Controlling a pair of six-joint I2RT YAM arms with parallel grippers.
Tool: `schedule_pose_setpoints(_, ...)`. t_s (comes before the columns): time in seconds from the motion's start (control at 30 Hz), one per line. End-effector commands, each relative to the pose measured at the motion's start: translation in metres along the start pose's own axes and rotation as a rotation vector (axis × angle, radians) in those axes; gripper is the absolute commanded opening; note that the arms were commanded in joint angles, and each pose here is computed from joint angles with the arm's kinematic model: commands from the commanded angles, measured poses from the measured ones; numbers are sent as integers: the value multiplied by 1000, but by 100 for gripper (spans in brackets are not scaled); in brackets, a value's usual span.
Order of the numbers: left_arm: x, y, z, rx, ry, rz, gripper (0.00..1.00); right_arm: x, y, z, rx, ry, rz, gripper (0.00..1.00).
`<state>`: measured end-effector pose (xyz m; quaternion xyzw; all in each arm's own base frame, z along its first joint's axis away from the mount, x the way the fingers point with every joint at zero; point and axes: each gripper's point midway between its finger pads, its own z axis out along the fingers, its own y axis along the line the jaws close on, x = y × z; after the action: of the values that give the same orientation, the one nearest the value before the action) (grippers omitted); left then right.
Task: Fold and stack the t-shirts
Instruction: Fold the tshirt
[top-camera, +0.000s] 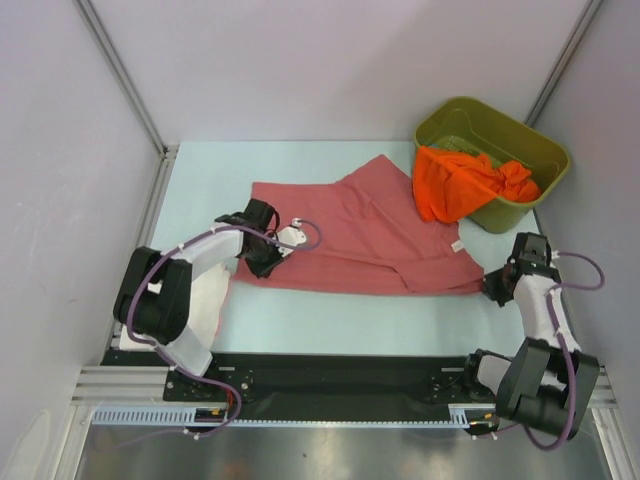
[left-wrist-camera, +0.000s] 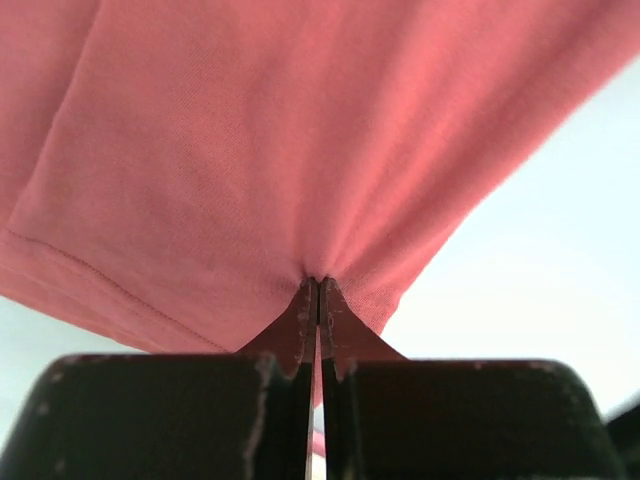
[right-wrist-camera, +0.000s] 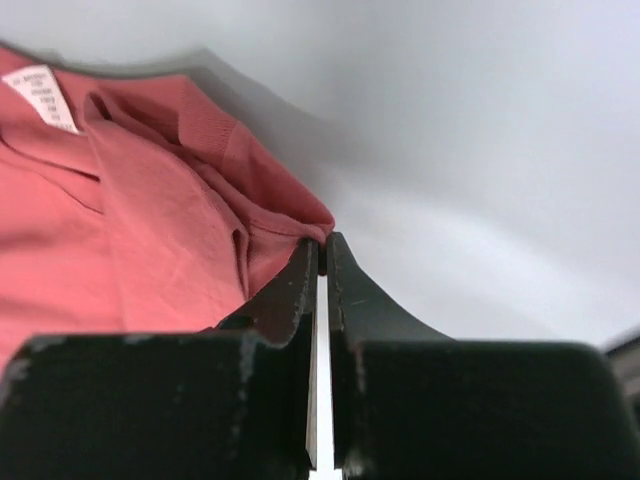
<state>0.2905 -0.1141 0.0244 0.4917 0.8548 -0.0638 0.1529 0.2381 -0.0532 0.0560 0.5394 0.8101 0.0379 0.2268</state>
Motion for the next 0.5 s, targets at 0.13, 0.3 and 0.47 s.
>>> schedule_pose_setpoints(0.13, 20, -97, -41, 343, -40, 12, 0, -7, -65, -14, 265, -115, 157, 16)
schedule_pose_setpoints(0.3, -2, -91, -73, 350, -146, -71, 41, -38, -39, -32, 201, -202, 68, 62)
schedule_pose_setpoints(0.47, -17, -24, -81, 147, -223, -347, 69, -22, 54, -52, -127, -168, -357, 53)
